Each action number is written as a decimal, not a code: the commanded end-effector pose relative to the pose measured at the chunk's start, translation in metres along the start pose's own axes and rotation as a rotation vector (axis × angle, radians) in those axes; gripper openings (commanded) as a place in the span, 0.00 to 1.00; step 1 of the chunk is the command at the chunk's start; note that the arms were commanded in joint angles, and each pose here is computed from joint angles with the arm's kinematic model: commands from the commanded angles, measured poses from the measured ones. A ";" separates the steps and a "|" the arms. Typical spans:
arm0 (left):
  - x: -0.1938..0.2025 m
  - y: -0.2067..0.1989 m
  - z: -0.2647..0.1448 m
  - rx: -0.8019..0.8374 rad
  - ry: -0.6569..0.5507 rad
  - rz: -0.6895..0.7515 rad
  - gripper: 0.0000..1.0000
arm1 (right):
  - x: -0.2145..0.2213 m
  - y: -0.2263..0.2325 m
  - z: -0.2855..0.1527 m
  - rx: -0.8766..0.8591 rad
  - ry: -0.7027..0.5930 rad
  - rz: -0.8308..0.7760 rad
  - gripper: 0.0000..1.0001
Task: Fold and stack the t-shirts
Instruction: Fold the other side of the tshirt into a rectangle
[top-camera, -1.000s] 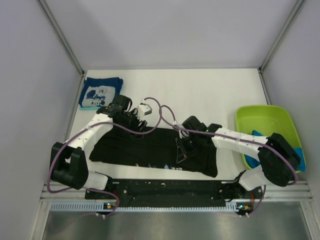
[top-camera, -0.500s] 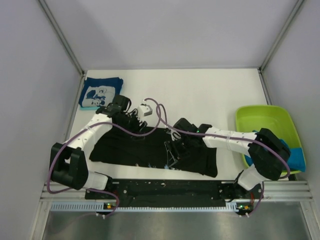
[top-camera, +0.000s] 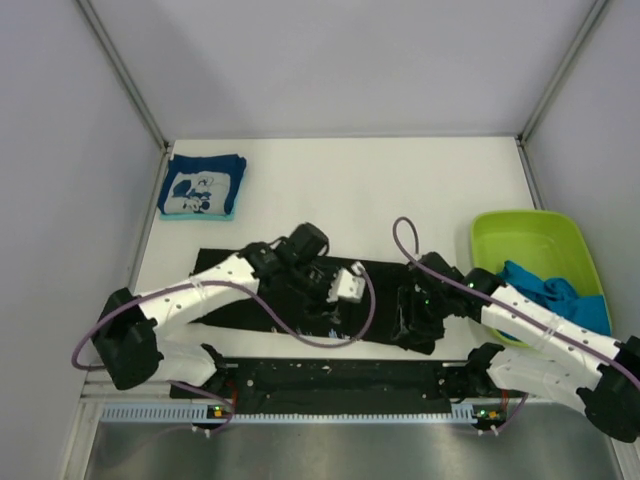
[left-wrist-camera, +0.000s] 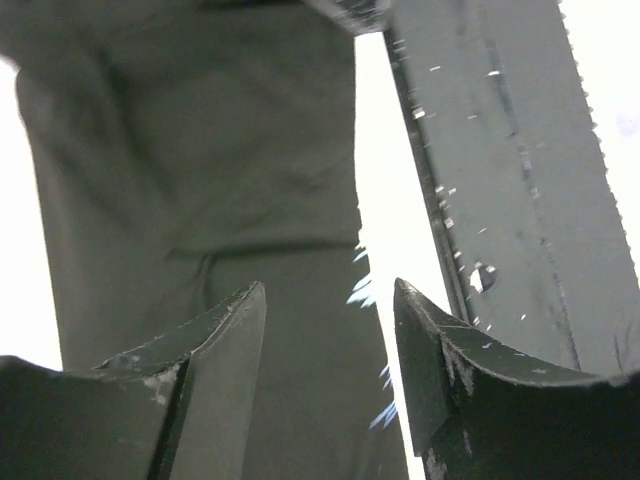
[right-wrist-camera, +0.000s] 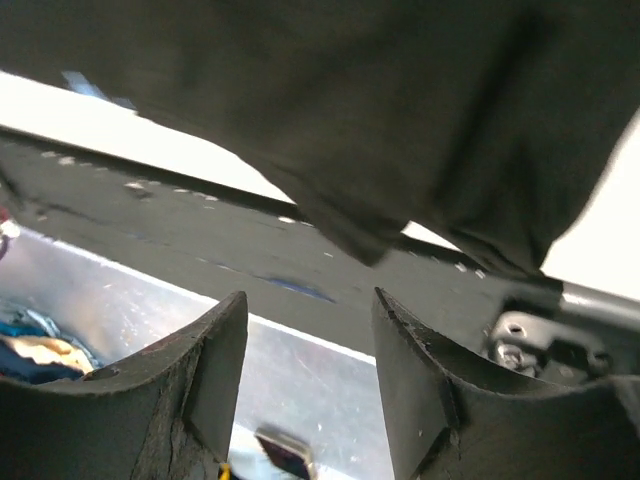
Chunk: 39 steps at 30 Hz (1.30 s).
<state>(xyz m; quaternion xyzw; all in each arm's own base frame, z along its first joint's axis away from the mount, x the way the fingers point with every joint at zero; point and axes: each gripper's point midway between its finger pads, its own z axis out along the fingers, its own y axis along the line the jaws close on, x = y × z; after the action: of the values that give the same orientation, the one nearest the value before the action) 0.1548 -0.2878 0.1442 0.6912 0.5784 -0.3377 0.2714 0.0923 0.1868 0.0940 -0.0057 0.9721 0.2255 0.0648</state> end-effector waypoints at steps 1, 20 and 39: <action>-0.013 -0.022 0.052 0.030 0.042 0.234 0.59 | 0.024 -0.038 0.009 0.134 0.060 0.233 0.52; 0.035 -0.020 0.115 0.026 0.246 0.274 0.58 | -0.008 -0.036 0.040 0.078 -0.099 0.320 0.42; 0.039 -0.025 0.114 0.082 0.312 0.226 0.15 | 0.006 -0.022 0.024 0.012 -0.017 0.251 0.00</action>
<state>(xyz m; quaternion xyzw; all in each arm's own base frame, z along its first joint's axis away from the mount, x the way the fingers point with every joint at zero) 0.1161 -0.3407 0.0353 0.8039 0.5215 -0.2139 0.1897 0.0894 0.1714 0.0448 0.1323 0.9691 0.2035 0.0439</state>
